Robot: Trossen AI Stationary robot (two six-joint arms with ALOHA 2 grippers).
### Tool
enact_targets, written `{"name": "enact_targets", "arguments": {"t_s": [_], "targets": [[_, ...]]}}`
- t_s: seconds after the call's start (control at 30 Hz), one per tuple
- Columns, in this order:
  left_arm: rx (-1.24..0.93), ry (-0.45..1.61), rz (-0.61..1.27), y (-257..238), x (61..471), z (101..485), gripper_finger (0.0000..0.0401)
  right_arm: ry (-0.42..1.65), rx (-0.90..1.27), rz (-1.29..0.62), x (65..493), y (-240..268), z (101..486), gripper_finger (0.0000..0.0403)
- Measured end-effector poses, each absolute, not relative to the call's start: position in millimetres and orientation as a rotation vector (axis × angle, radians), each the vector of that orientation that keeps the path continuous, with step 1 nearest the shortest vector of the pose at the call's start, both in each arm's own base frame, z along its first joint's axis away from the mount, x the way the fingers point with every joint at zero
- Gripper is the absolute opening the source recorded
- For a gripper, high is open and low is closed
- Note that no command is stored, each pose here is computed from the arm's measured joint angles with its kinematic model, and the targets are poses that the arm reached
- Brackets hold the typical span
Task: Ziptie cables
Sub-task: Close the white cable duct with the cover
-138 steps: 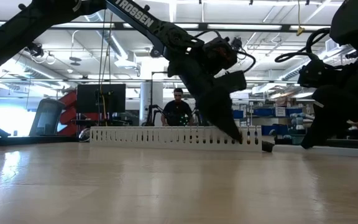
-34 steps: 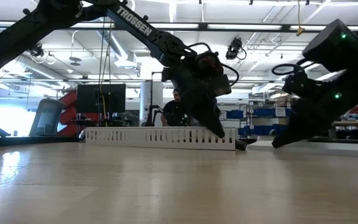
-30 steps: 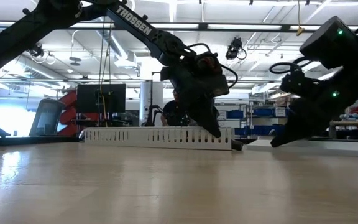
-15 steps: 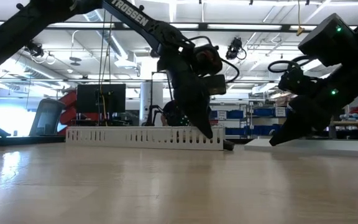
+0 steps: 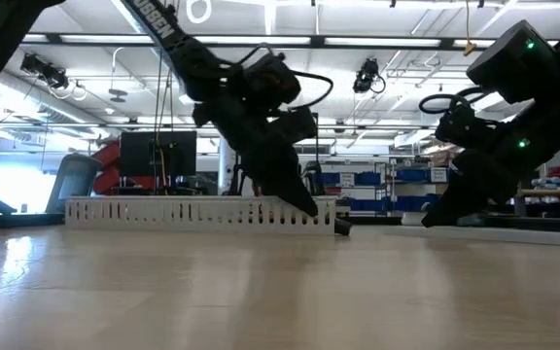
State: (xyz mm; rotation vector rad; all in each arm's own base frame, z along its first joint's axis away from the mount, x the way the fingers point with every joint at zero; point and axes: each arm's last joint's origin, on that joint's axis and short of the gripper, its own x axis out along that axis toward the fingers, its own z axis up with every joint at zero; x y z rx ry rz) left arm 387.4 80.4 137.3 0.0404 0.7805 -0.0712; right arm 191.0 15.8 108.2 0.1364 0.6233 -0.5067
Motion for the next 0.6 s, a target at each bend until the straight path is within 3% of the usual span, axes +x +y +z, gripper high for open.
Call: {"name": "enact_targets", "arguments": {"t_s": [0.3,0.6], "targets": [[0.021,0.74,-0.08,80.2,387.1,130.7,0.0219,0.631,0.143,-0.488,191.0,16.4,107.9,0.0213],[0.028,0.734,-0.082,80.2,387.8,130.9,0.0219,0.666,0.161,-0.468,189.8,15.9,106.1,0.0271]]}}
